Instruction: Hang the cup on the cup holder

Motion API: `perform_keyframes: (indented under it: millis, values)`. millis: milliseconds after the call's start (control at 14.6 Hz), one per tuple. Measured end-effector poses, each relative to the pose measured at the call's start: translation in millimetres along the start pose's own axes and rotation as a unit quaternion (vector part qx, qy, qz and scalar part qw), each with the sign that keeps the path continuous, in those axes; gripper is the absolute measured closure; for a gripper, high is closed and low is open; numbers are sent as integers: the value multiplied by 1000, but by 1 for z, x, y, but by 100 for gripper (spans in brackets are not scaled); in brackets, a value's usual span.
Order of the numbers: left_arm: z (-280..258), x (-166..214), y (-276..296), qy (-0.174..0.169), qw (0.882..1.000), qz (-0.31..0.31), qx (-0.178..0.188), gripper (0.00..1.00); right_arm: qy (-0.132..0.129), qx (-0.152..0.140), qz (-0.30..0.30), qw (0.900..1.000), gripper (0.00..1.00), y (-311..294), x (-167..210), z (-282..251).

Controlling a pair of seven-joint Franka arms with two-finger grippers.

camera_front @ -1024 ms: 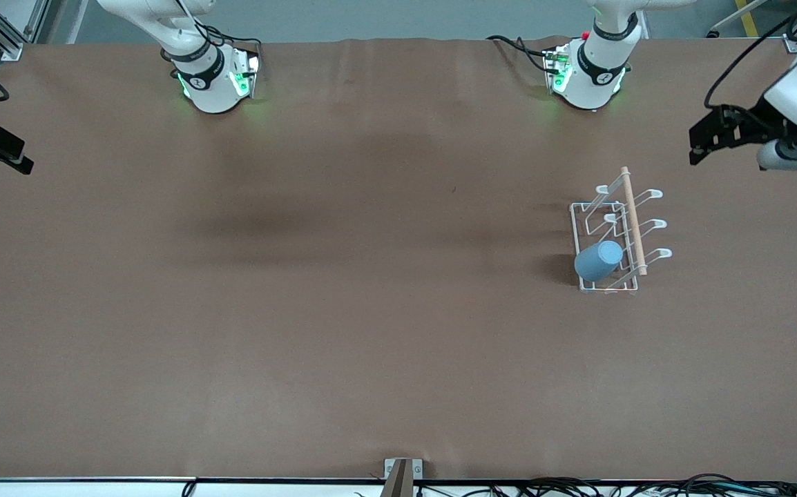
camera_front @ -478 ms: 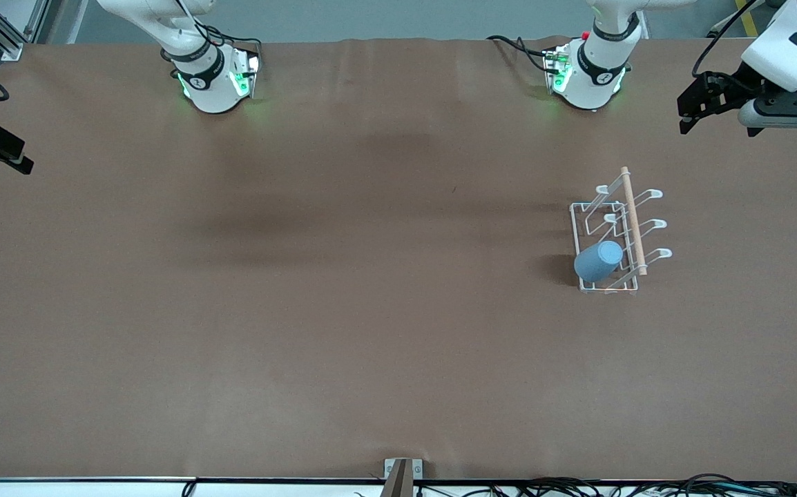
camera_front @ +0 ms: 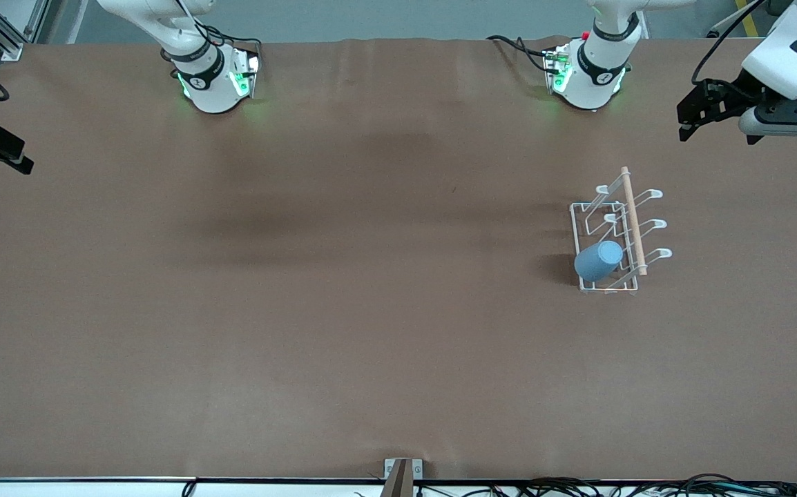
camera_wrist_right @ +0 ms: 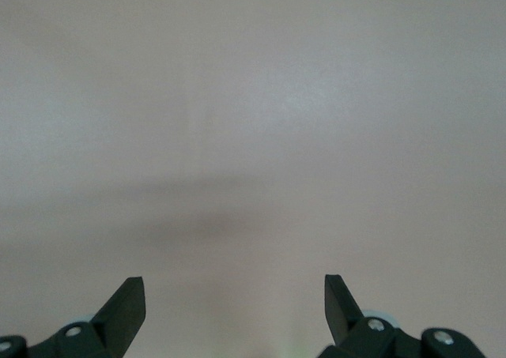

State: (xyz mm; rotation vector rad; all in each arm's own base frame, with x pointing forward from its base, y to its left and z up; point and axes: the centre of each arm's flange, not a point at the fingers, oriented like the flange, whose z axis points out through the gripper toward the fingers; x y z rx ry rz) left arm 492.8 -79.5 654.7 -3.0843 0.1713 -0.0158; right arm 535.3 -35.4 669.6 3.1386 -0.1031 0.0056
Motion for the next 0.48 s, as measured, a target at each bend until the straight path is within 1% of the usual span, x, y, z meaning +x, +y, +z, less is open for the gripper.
perform_keyframes:
  millis: [478]
  values:
    - [5,6,-2,-8,1000,-1,-1,0,0,0,0,1000,0,0,0,0]
